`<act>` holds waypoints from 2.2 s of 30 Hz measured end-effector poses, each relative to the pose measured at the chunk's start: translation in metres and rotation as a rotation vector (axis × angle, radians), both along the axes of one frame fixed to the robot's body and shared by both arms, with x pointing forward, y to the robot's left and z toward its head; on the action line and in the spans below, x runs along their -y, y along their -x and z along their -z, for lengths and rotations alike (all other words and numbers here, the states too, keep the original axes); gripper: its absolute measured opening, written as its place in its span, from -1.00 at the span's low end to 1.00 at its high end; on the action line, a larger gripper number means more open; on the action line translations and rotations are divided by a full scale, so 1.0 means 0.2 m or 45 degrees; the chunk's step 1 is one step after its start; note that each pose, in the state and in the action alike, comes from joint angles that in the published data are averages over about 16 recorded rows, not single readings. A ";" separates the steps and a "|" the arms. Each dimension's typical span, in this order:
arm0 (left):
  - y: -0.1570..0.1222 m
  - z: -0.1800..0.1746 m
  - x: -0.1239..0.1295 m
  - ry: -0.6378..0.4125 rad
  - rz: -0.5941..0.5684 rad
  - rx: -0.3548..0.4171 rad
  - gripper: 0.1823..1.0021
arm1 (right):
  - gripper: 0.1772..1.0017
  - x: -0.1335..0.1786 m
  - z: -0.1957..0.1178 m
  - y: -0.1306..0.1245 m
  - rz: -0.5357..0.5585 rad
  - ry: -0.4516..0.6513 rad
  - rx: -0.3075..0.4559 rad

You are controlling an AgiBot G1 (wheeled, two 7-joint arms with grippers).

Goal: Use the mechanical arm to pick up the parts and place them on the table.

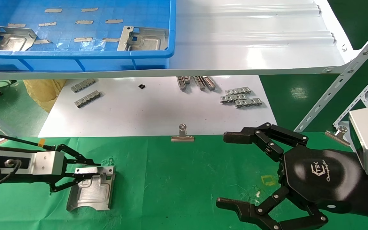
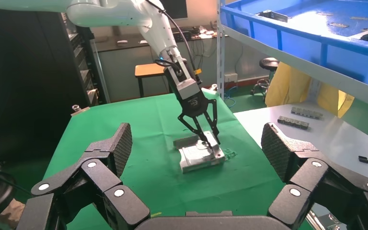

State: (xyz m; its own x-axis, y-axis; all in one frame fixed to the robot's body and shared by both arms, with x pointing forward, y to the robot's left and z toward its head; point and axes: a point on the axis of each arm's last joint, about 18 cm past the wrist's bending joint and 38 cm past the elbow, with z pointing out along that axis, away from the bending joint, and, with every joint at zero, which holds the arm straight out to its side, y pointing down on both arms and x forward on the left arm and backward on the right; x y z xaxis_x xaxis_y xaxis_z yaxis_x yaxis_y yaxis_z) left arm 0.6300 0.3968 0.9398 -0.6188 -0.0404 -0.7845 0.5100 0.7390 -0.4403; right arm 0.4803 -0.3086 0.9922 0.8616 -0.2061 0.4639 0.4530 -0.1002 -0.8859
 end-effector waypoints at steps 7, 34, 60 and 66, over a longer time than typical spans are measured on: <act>0.01 0.00 0.00 0.169 -0.018 -0.013 -0.59 | 1.00 0.00 0.00 0.00 0.000 0.000 0.000; 0.05 -0.03 0.05 0.489 -0.003 -0.067 0.67 | 1.00 0.00 0.00 0.00 0.000 0.000 0.000; 0.30 -0.17 0.26 0.734 0.224 -0.174 1.00 | 1.00 0.00 0.00 0.00 0.000 0.000 0.000; 0.40 -0.20 0.31 0.768 0.281 -0.213 1.00 | 1.00 0.00 0.00 0.00 0.000 0.000 0.000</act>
